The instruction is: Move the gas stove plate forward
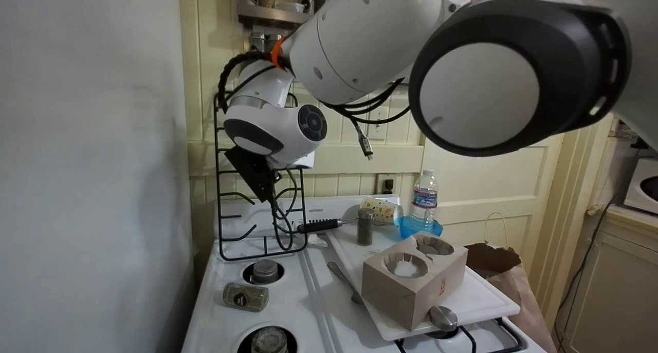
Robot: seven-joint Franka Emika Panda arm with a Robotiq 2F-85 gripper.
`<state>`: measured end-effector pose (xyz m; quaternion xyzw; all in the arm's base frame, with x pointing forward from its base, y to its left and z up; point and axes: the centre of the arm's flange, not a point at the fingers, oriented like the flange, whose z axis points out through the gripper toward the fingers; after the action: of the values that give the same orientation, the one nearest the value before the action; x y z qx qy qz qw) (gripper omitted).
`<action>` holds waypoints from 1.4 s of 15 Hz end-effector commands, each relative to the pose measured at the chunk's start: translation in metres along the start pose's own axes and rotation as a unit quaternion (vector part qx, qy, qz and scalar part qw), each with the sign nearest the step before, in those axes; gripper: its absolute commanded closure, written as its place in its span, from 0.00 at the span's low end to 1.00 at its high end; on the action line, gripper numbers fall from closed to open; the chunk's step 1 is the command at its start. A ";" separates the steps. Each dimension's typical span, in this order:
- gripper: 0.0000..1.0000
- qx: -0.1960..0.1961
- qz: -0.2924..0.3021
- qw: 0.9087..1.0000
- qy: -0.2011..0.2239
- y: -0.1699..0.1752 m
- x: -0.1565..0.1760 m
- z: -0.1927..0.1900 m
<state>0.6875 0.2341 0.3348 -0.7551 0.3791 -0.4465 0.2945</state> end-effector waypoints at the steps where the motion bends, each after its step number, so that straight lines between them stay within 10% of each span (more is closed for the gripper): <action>1: 0.98 0.009 -0.004 1.000 0.020 -0.014 0.003 0.008; 9: 0.98 0.006 -0.010 1.000 0.017 -0.007 0.000 0.014; 11: 0.64 0.006 -0.007 1.000 0.014 -0.008 -0.001 0.014; 19: 0.03 -0.038 0.007 0.999 0.004 -0.010 0.002 -0.003; 21: 0.00 -0.054 0.016 0.998 0.003 -0.009 0.001 -0.014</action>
<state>0.6822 0.2378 0.3327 -0.7561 0.3993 -0.4404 0.2737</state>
